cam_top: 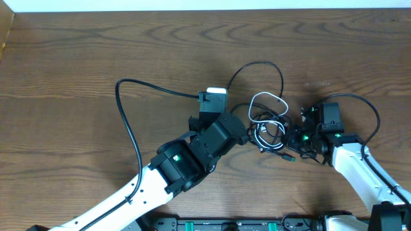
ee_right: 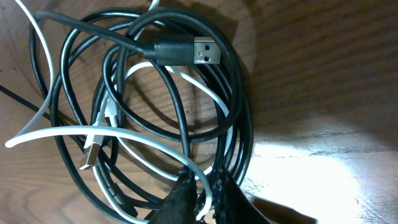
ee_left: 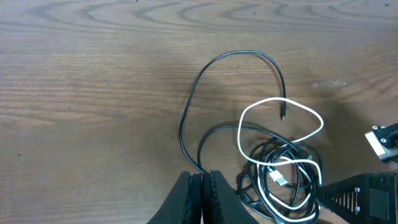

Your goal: Untangle cables

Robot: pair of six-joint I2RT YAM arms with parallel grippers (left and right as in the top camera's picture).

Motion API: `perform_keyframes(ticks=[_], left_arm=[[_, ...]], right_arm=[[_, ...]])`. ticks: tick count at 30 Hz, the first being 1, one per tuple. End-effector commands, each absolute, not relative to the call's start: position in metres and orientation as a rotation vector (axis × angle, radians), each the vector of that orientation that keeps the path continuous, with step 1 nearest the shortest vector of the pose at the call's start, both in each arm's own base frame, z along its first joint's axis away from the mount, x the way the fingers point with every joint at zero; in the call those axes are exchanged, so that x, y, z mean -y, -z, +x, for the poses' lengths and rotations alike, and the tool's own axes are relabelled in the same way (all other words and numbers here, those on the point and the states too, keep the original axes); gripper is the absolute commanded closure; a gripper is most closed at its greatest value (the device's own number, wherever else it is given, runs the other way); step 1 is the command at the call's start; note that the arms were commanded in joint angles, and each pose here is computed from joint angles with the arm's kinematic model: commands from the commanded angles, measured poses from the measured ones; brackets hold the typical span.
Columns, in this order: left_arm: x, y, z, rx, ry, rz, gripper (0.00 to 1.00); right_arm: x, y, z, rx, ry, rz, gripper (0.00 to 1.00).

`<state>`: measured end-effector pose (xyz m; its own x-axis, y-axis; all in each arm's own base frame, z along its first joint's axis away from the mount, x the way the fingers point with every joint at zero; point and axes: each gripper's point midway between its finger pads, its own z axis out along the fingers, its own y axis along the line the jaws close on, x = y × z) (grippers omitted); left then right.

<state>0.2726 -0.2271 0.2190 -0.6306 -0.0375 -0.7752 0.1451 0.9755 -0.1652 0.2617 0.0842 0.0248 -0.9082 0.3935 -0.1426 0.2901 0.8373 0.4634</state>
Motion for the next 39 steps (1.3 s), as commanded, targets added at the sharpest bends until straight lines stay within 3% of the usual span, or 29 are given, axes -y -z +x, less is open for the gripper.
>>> perform_keyframes(ticks=[1, 3, 6, 14, 17, 23, 28, 31, 33, 39], left_arm=[[0.226, -0.227, 0.276, -2.224, 0.27, 0.054, 0.91], [0.226, -0.227, 0.275, -2.225, 0.269, 0.054, 0.91], [0.226, -0.226, 0.275, -2.227, 0.267, 0.055, 0.91], [0.225, -0.225, 0.274, -2.233, 0.259, 0.059, 0.91], [0.225, -0.225, 0.274, -2.234, 0.258, 0.059, 0.91], [0.225, -0.225, 0.274, -2.235, 0.258, 0.06, 0.91], [0.224, -0.223, 0.274, -2.24, 0.252, 0.062, 0.68], [0.224, -0.223, 0.274, -2.239, 0.252, 0.062, 0.46], [0.224, -0.223, 0.274, -2.24, 0.252, 0.062, 0.22], [0.227, -0.221, 0.271, -2.255, 0.271, 0.076, 0.19]], right_arm=[[-0.083, -0.019, 0.257, -2.803, -0.633, 0.526, 0.88], [-0.084, -0.019, 0.257, -2.803, -0.633, 0.522, 0.77], [-0.087, -0.02, 0.259, -2.799, -0.633, 0.502, 0.76], [-0.091, -0.019, 0.263, -2.782, -0.565, 0.473, 0.87], [-0.093, -0.019, 0.262, -2.787, -0.564, 0.461, 0.99], [-0.109, -0.033, 0.267, -2.753, -0.702, 0.397, 0.99], [-0.128, -0.073, 0.276, -2.66, -0.865, 0.305, 0.99], [-0.137, -0.102, 0.28, -2.584, -0.948, 0.246, 0.99], [-0.137, -0.117, 0.281, -2.549, -0.95, 0.229, 0.99], [-0.137, -0.156, 0.283, -2.438, -0.958, 0.188, 0.99]])
